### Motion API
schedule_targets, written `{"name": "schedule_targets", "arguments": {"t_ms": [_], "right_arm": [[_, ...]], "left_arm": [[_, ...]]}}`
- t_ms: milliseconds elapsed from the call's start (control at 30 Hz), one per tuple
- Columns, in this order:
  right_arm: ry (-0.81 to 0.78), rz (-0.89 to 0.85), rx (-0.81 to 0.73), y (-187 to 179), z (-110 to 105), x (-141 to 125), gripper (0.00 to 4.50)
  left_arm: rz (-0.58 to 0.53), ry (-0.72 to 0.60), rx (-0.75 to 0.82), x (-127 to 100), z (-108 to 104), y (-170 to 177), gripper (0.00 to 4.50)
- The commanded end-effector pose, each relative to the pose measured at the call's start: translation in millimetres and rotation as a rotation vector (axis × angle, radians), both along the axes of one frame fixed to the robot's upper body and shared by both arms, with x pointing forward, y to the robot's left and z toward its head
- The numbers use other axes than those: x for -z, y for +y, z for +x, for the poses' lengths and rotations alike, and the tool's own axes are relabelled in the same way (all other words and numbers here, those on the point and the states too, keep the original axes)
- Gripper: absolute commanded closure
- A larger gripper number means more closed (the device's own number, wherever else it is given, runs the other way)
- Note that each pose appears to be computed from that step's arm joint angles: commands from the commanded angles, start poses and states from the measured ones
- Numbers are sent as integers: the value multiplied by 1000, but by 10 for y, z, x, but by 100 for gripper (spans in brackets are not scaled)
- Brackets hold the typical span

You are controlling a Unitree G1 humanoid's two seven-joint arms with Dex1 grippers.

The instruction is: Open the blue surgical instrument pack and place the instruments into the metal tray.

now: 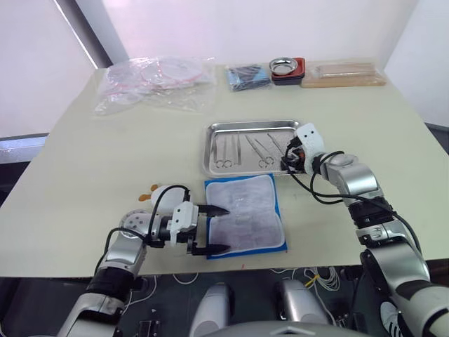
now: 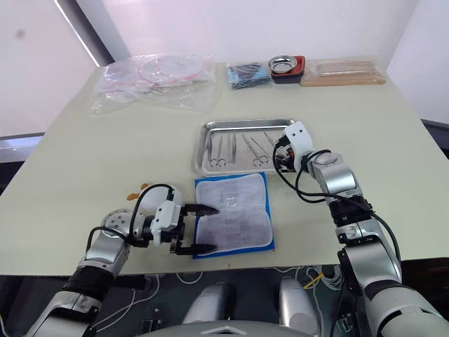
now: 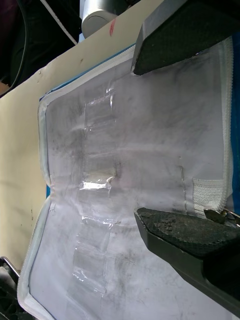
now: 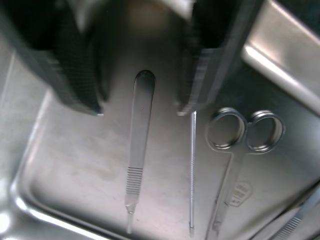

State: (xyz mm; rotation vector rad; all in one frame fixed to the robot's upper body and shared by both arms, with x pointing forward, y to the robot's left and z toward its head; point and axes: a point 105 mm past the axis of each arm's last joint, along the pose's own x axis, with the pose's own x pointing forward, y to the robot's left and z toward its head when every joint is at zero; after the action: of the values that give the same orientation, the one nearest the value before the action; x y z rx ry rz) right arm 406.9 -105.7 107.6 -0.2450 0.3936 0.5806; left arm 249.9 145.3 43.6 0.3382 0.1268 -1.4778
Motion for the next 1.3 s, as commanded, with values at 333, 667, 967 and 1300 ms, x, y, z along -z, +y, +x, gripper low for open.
{"name": "schedule_targets", "arguments": {"t_ms": [333, 667, 967, 1300], "right_arm": [[-251, 129, -123, -50, -131, -581, 2], [-320, 246, -177, -262, -402, -668, 2], [-365, 344, -185, -599, -719, -648, 2], [-350, 335, -68, -1181, -960, -495, 2]], "left_arm": [[-6, 55, -37, -1, -171, 37, 0], [-139, -40, -146, -623, -145, 32, 0], [-311, -89, -486, -1144, -1, 511, 0], [-331, -96, -849, -1210, -124, 1211, 0]]}}
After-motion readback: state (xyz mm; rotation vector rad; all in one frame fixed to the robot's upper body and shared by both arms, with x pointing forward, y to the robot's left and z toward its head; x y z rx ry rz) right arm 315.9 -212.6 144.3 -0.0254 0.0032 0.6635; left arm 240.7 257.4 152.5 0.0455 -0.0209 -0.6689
